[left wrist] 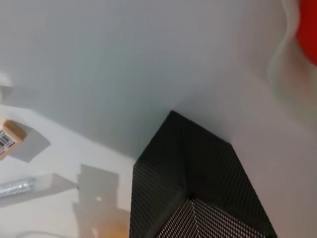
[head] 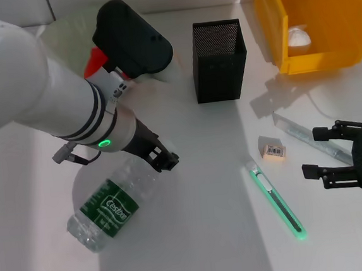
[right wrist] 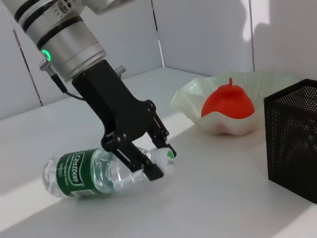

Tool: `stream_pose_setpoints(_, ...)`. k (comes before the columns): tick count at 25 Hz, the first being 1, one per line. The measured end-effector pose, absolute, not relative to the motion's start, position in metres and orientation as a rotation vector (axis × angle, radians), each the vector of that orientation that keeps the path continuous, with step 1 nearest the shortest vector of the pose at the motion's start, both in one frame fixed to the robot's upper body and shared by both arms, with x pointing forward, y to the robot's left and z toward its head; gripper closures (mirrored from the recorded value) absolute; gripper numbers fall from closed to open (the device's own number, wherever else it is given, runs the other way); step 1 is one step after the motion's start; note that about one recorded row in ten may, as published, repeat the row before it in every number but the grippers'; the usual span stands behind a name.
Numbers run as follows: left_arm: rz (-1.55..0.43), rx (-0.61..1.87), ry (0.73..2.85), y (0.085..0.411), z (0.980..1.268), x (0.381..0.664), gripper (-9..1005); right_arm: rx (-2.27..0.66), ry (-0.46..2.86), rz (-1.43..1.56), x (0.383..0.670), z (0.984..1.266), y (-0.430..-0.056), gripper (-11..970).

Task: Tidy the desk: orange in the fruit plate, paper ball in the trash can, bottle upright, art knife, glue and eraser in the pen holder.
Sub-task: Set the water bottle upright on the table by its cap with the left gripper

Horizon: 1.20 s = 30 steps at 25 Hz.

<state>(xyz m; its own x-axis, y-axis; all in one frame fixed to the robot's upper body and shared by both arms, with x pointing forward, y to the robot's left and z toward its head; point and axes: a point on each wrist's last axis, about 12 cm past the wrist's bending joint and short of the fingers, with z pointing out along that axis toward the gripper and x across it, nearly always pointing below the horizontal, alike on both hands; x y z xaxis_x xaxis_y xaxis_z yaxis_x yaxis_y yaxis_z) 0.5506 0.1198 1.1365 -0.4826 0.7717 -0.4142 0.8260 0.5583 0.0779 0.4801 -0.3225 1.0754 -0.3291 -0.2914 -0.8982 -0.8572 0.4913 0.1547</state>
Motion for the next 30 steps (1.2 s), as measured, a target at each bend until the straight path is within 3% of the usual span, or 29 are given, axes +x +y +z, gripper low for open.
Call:
stream_pose_setpoints(11, -0.188, 1.140, 2.230, 0.175, 1.185, 0.547, 535, -0.930, 1.864, 0.815, 0.479, 1.077, -0.326, 128)
stream_pose_setpoints(15, -0.284, 1.059, 2.171, 0.199, 1.199, 0.537, 535, -0.935, 1.861, 0.820, 0.483, 1.080, -0.324, 128)
stream_pose_setpoints(23, -0.399, 0.958, 2.116, 0.231, 1.201, 0.526, 542, -0.952, 1.868, 0.829, 0.489, 1.085, -0.321, 127)
stream_pose_setpoints(30, -0.411, 0.925, 2.103, 0.238, 1.202, 0.525, 548, -0.961, 1.861, 0.832, 0.492, 1.088, -0.318, 127)
